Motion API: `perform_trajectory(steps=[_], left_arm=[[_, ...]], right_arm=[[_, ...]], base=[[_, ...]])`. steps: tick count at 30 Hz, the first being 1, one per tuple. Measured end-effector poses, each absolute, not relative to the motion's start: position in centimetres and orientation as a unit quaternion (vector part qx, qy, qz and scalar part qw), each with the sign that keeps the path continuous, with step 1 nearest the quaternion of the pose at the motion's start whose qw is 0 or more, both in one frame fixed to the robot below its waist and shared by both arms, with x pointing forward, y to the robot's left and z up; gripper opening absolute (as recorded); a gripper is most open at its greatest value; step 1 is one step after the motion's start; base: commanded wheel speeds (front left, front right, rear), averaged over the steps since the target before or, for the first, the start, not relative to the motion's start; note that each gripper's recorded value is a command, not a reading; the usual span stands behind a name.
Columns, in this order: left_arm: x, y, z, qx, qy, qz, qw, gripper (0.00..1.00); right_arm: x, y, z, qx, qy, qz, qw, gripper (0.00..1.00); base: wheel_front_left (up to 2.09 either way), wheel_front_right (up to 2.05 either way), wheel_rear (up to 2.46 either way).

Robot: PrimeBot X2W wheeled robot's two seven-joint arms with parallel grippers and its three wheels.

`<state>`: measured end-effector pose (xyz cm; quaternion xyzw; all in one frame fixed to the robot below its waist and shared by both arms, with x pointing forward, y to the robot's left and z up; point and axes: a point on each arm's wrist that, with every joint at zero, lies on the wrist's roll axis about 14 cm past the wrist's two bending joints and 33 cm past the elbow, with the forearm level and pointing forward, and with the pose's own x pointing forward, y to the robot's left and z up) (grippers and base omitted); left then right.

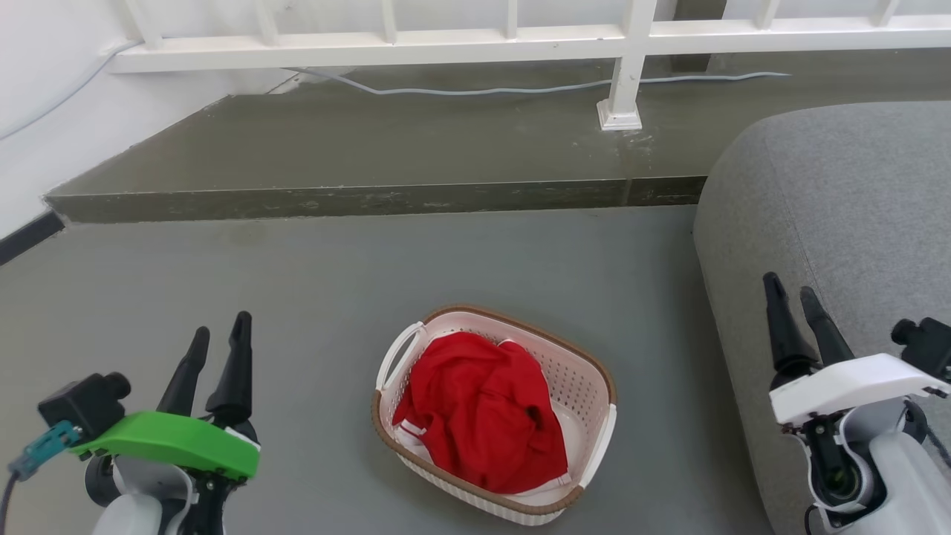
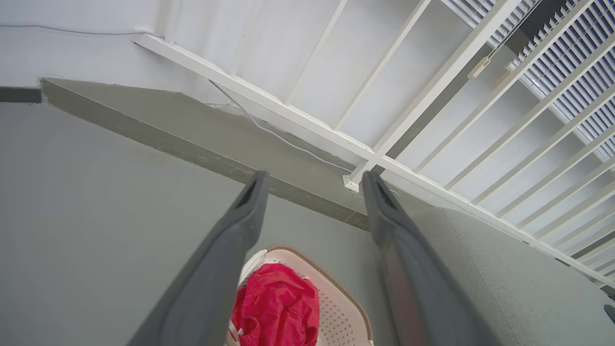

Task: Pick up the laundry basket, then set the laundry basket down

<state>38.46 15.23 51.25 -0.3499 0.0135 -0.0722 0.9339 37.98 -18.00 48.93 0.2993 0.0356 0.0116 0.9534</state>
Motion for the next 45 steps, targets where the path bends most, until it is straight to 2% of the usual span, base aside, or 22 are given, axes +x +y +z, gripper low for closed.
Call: perform_trajectory(steps=[12,23,34,45], left_arm=[[38.6,13.7,51.6,-0.238,0.002,-0.095,0.967,1.0],[38.2,12.9,51.2,-0.162,-0.007,-0.101,0.982,1.0],[38.2,12.3,50.8,-0.106,-0.014,-0.109,0.988,1.0],[38.6,12.3,50.8,-0.097,-0.014,-0.109,0.989,1.0]], right_arm=[[37.7,-16.5,48.5,0.155,0.036,0.039,0.986,1.0],[37.8,-15.4,48.7,0.063,0.019,0.058,0.996,1.0],[37.8,-14.3,48.8,-0.003,0.0,0.076,0.997,1.0],[38.0,-14.3,48.8,-0.003,0.0,0.07,0.998,1.0]], base=[[0.0,0.0,0.0],[0.0,0.0,0.0],[0.0,0.0,0.0],[0.0,0.0,0.0]])
